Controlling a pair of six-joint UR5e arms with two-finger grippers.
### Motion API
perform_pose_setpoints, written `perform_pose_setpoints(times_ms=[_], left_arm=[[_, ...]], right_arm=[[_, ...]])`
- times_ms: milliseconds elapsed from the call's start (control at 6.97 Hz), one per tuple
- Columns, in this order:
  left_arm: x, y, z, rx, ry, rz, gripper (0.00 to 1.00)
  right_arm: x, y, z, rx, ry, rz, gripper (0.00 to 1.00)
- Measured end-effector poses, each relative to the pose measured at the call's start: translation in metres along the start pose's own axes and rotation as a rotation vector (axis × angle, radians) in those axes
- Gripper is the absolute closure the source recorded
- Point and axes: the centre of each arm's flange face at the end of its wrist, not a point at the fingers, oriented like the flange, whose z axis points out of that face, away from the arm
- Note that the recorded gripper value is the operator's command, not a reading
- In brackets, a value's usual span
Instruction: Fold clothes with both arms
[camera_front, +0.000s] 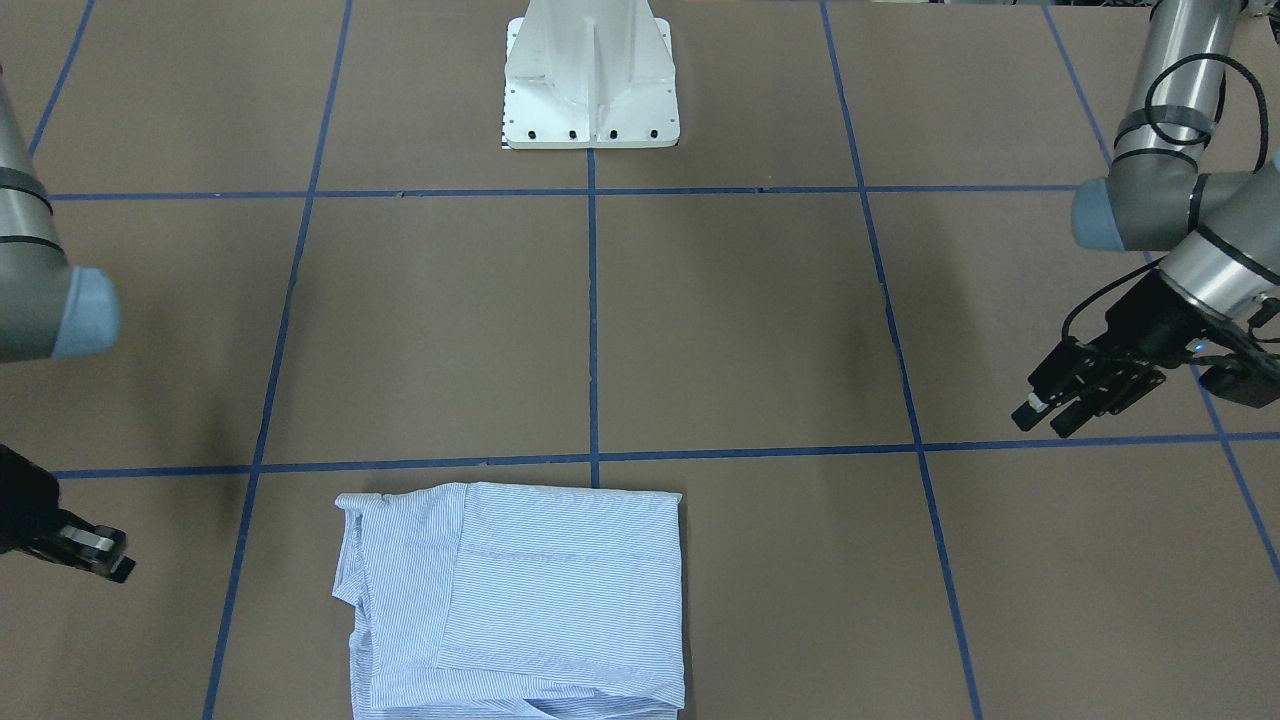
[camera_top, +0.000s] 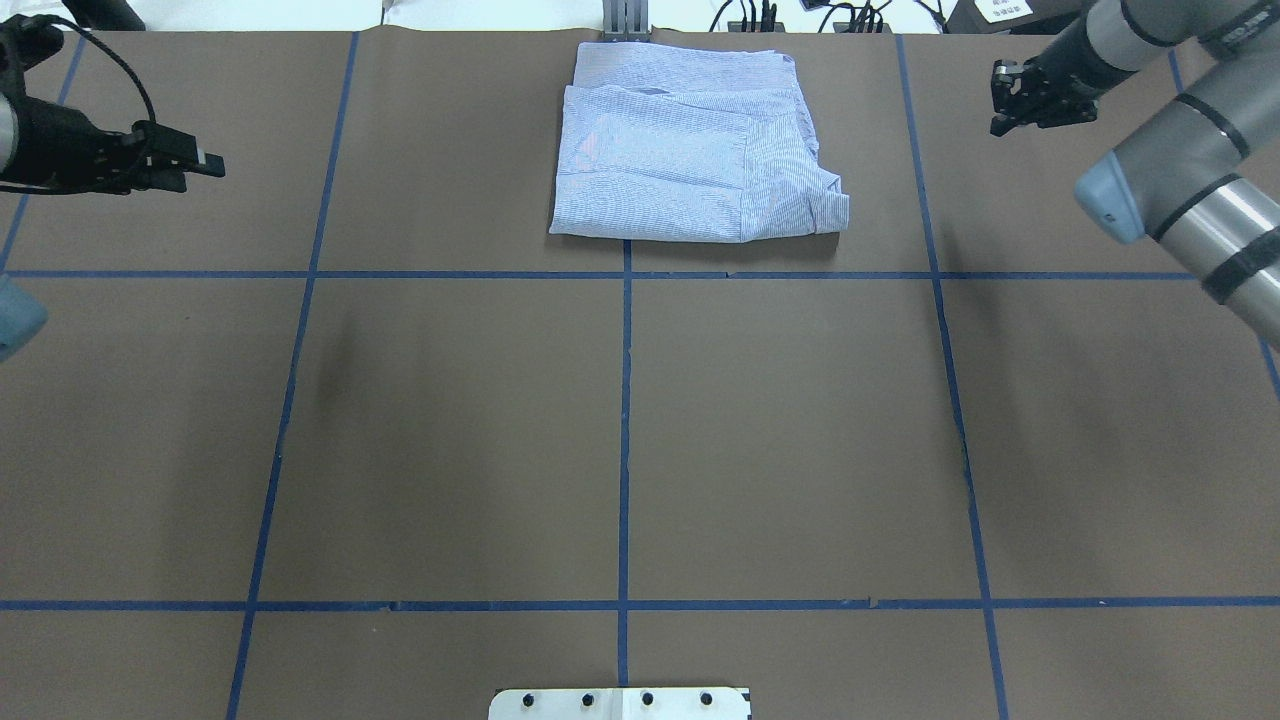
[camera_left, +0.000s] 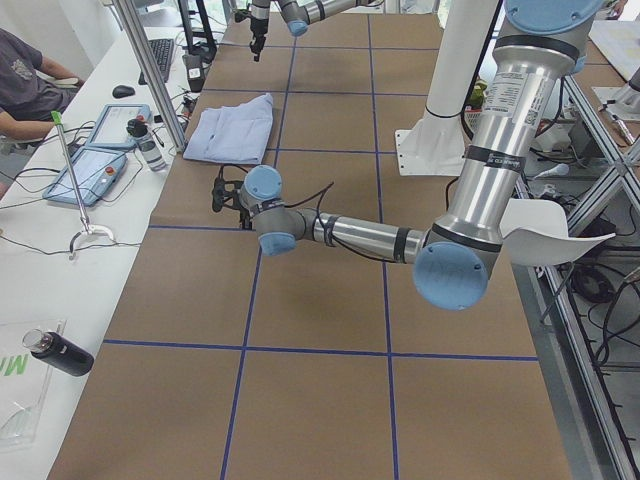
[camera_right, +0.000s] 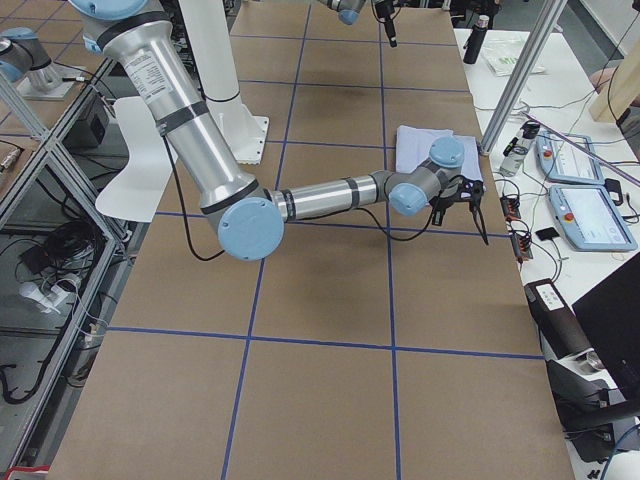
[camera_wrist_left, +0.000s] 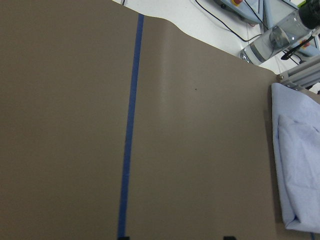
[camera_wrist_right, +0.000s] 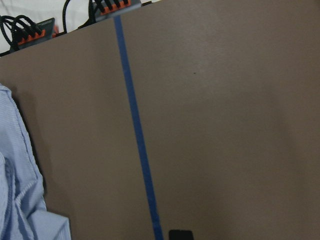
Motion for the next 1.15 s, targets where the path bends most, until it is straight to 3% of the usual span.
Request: perform_pose_setpoints(times_ms=[144, 287, 431, 574, 718, 861, 1148], left_arm=[[-0.038, 0.014, -0.02, 0.002, -0.042, 0.107, 0.31], [-0.073, 0.027, -0.038, -0.002, -0.085, 0.21, 0.31], [-0.102, 0.039, -0.052, -0.011, -0.12, 0.291, 0.3], [-0.127, 0.05, -0.067, -0.019, -0.15, 0.353, 0.23], [-0.146, 0.059, -0.079, -0.029, -0.173, 0.393, 0.23], [-0.161, 0.065, -0.089, -0.042, -0.198, 0.423, 0.05], [-0.179, 0.057, -0.112, -0.092, -0.264, 0.444, 0.01]], right_arm=[[0.052, 0.014, -0.015, -0.021, -0.007, -0.027, 1.0], [0.104, 0.035, -0.024, -0.035, 0.003, -0.077, 0.47], [0.146, 0.059, -0.029, -0.051, 0.019, -0.138, 0.0], [0.177, 0.082, -0.032, -0.071, 0.037, -0.2, 0.0], [0.199, 0.1, -0.038, -0.096, 0.057, -0.259, 0.0], [0.215, 0.11, -0.048, -0.125, 0.081, -0.318, 0.0], [0.23, 0.104, -0.088, -0.197, 0.141, -0.411, 0.0]])
